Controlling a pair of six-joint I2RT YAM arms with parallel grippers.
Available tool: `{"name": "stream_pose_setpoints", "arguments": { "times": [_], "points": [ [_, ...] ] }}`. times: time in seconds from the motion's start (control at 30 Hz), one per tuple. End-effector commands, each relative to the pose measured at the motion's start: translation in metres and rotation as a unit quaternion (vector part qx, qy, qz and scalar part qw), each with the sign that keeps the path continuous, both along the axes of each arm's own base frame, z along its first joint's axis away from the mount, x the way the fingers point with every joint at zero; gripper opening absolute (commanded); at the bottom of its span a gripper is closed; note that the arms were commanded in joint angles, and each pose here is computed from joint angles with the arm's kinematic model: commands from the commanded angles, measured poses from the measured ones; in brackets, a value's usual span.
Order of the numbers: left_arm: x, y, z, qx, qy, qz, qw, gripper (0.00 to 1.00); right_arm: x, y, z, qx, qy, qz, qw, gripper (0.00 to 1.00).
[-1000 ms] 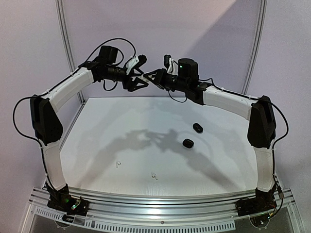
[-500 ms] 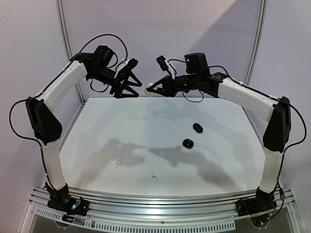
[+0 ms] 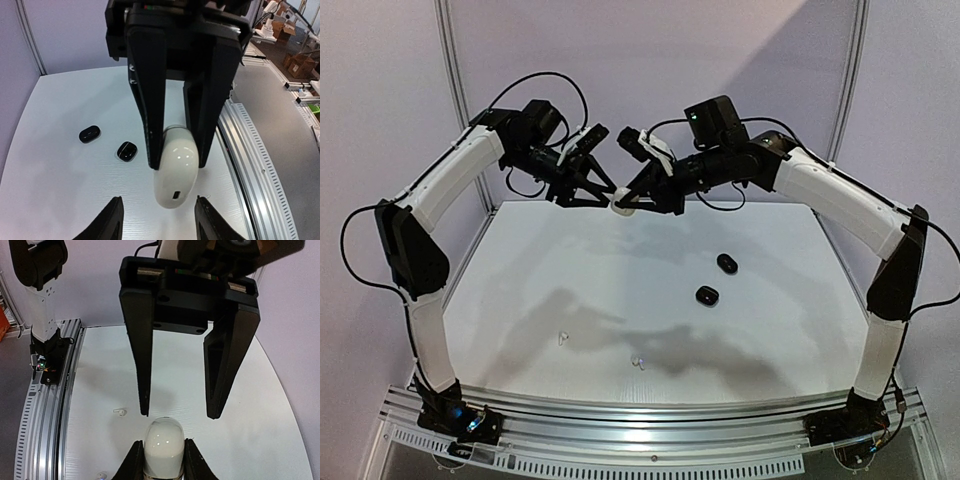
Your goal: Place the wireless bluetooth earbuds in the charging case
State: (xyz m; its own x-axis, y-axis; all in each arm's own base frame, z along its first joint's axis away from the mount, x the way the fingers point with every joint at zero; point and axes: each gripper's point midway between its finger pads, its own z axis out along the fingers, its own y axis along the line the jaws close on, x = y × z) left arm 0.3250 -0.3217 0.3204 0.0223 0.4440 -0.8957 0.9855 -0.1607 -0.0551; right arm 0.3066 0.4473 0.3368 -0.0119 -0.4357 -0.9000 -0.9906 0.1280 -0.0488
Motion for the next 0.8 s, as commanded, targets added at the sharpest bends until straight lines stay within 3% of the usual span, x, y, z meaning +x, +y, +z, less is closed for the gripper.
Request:
{"name": "stream_pose_setpoints", "arguments": {
  "times": [0.0,0.3,0.63,0.77],
  "points": [
    [-0.018,-0.006,0.003,-0.009,0.033,-0.019,0.999,0.50,0.002,-0.003,0.018,0.011,-0.023,-0.008,1.000,0.00],
    [-0.022,-0.010,0.001,-0.010,0.044,-0.023,0.999,0.42,0.006,0.004,0.031,0.040,-0.032,-0.008,0.999,0.00],
    [-0.021,-0.013,0.009,-0.028,0.051,-0.024,0.998,0.01,0.005,0.006,0.028,0.041,-0.026,-0.004,0.999,0.00],
    [-0.024,-0.014,0.015,-0.043,0.063,-0.032,0.997,0.00,0.007,0.007,0.029,0.044,-0.023,-0.008,0.999,0.00]
  ]
}}
